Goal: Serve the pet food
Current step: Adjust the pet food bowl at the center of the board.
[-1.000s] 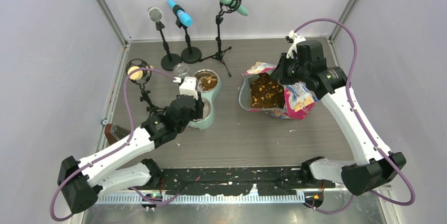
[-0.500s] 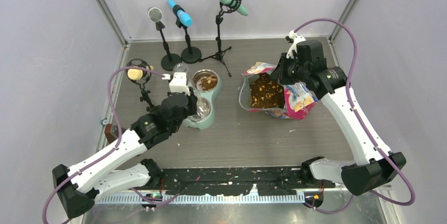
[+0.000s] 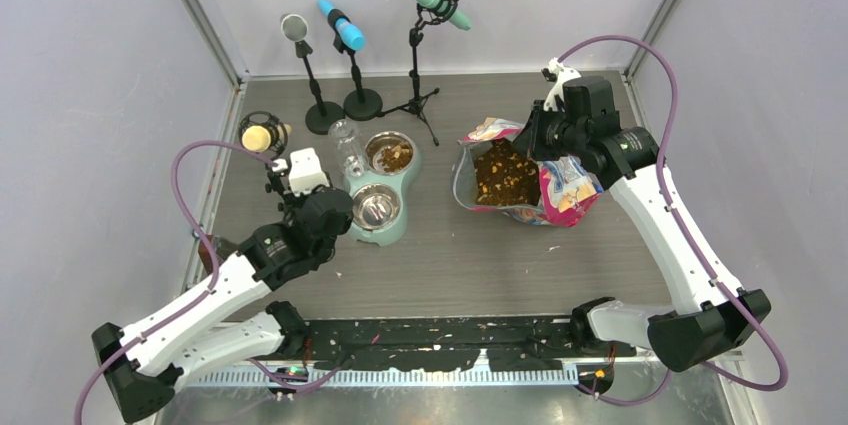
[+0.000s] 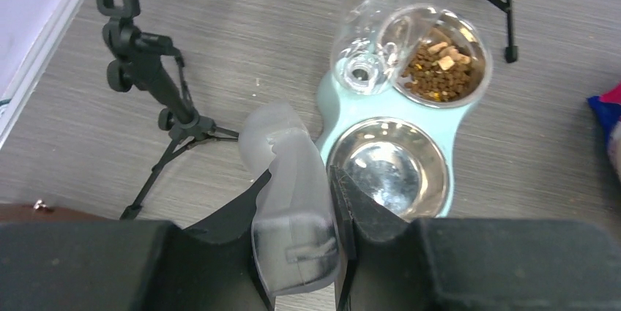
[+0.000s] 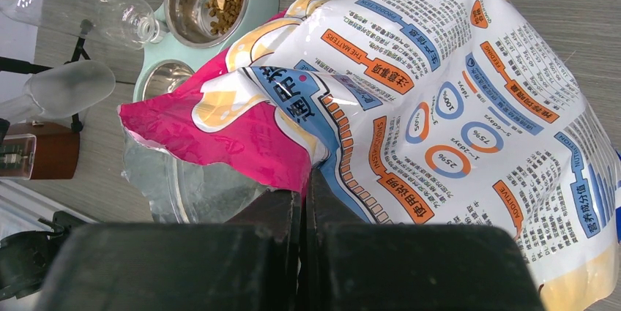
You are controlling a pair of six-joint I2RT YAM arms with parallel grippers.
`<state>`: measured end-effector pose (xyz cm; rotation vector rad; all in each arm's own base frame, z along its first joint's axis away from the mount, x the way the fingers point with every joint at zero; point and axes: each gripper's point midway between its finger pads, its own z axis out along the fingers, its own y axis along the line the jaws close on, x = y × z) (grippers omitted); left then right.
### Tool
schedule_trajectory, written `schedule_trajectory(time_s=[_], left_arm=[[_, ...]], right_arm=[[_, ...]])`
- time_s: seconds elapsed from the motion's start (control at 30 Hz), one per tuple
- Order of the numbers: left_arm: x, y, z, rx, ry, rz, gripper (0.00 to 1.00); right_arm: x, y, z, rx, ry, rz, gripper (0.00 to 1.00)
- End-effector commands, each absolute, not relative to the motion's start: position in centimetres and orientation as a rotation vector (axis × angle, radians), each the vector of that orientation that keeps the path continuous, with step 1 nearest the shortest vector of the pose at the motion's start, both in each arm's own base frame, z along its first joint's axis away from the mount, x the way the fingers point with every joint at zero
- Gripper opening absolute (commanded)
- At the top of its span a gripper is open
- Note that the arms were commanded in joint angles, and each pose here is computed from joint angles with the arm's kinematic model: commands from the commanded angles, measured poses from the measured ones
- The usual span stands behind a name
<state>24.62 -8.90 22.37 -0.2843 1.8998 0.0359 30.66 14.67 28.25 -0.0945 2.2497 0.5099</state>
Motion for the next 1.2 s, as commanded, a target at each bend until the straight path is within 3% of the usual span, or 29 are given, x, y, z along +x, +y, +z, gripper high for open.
schedule_trajectory(time_s=[0.0, 1.17], left_arm=[[25.3, -7.5, 22.7, -0.441, 1.798, 0.075, 0.0], [34.9, -10.6, 19.7, -0.506, 1.742, -0.115, 0.0]], right_arm=[[30.9, 15.5, 32.7, -0.115, 2.087, 0.592, 0.05], [30.9, 15.0, 32.9, -0.122, 2.087, 0.549, 0.05]])
